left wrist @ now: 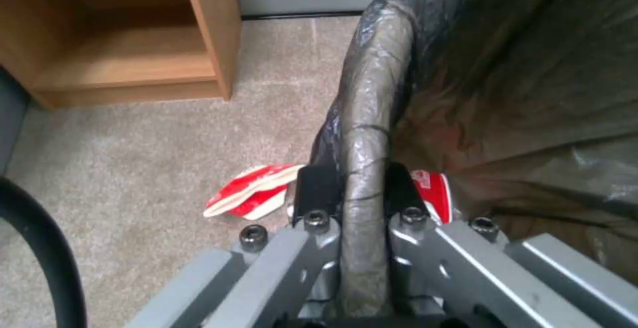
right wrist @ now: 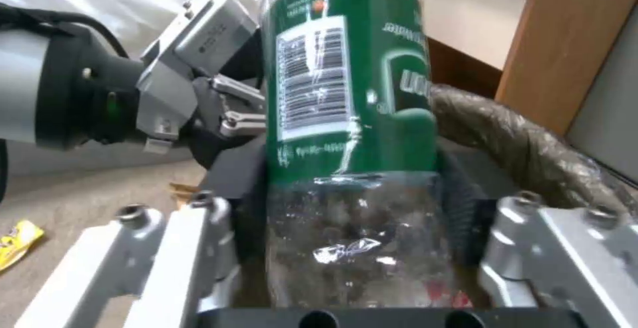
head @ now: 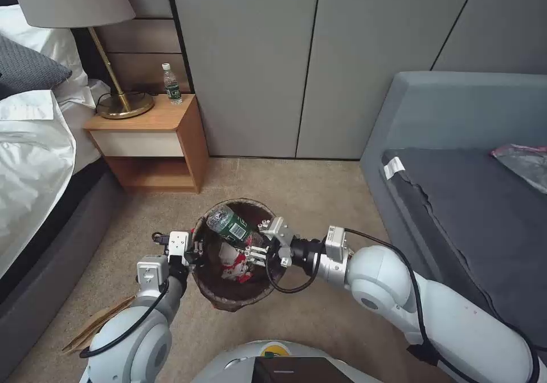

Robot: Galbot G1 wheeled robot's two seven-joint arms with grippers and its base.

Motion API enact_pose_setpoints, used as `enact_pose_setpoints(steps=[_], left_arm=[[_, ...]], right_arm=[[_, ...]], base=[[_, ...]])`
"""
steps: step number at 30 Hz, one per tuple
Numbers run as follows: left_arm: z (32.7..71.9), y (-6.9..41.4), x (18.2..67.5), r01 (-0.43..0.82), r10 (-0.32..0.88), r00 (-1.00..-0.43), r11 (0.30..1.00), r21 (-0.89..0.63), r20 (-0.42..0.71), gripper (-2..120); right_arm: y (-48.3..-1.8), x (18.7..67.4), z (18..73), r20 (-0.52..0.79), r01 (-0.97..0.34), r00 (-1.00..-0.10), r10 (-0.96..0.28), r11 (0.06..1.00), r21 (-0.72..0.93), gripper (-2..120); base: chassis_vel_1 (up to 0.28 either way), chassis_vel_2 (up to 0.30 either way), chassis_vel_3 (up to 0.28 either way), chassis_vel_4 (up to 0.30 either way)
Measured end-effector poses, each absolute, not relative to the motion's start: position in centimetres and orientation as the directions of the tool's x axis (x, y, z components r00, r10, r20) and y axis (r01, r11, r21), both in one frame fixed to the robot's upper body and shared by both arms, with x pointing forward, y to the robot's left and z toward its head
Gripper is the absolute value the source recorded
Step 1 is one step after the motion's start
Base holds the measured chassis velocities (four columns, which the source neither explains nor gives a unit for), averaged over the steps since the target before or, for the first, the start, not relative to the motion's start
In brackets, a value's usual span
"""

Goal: Pick up the trash bin, then pick up the garbage from the floor and place it into the trash bin.

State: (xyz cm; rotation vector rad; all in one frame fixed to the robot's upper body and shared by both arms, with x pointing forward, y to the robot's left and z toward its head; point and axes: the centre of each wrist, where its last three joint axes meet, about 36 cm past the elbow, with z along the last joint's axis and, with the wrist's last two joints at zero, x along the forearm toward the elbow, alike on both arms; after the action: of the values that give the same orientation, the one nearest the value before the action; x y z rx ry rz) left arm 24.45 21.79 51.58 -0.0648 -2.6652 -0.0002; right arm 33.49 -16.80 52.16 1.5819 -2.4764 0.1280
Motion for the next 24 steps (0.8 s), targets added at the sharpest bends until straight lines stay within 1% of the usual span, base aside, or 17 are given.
enact_pose_setpoints(steps=[2, 3, 4, 5, 6, 9, 10, 12, 21, 24], left_arm=[[51.6, 21.8, 24.5, 0.046, 0.046, -0.888, 0.999, -0.012, 0.457, 2], [51.6, 21.8, 24.5, 0.046, 0.046, -0.888, 0.999, -0.012, 0.457, 2], [51.6, 21.8, 24.5, 0.046, 0.046, -0.888, 0.999, -0.012, 0.457, 2], [51.6, 21.8, 24.5, 0.046, 0.046, -0.888, 0.999, -0.012, 0.457, 2], [51.6, 21.8, 24.5, 0.046, 0.046, -0.888, 0.999, -0.012, 0.457, 2], [51.6, 21.8, 24.5, 0.045, 0.046, -0.888, 0.999, -0.012, 0.457, 2], [51.6, 21.8, 24.5, 0.045, 0.046, -0.888, 0.999, -0.012, 0.457, 2], [51.6, 21.8, 24.5, 0.045, 0.046, -0.888, 0.999, -0.013, 0.457, 2], [51.6, 21.8, 24.5, 0.045, 0.047, -0.889, 0.999, -0.014, 0.456, 2], [51.6, 21.8, 24.5, 0.046, 0.047, -0.888, 0.999, -0.014, 0.456, 2]], right_arm=[[-16.7, 33.5, 52.0, 0.215, -0.903, -0.412, -0.886, 0.428, 0.034, 62], [-16.7, 33.5, 52.0, 0.215, -0.903, -0.413, -0.885, 0.429, 0.033, 68], [-16.7, 33.5, 52.0, 0.215, -0.903, -0.413, -0.885, 0.429, 0.033, 68], [-16.7, 33.5, 52.0, 0.215, -0.902, -0.413, -0.885, 0.429, 0.033, 72], [-16.7, 33.5, 52.0, 0.215, -0.902, -0.413, -0.885, 0.429, 0.033, 72], [-16.7, 33.5, 52.3, 0.208, -0.902, -0.416, -0.885, 0.431, 0.029, 89], [-16.7, 33.5, 52.3, 0.208, -0.902, -0.416, -0.885, 0.431, 0.029, 89], [-16.8, 33.4, 52.5, 0.203, -0.901, -0.420, -0.885, 0.434, 0.027, 98], [-17.4, 33.4, 53.5, 0.176, -0.894, -0.437, -0.882, 0.447, 0.022, 100], [-18.0, 33.2, 54.9, 0.137, -0.890, -0.449, -0.883, 0.455, 0.017, 100]], base=[[0.000, 0.000, 0.000, 0.000], [0.000, 0.000, 0.000, 0.000], [0.000, 0.000, 0.000, 0.000], [0.000, 0.000, 0.000, 0.000], [0.000, 0.000, 0.000, 0.000], [0.000, 0.000, 0.000, 0.000], [0.000, 0.000, 0.000, 0.000], [0.000, 0.000, 0.000, 0.000], [0.000, 0.000, 0.000, 0.000], [0.000, 0.000, 0.000, 0.000]])
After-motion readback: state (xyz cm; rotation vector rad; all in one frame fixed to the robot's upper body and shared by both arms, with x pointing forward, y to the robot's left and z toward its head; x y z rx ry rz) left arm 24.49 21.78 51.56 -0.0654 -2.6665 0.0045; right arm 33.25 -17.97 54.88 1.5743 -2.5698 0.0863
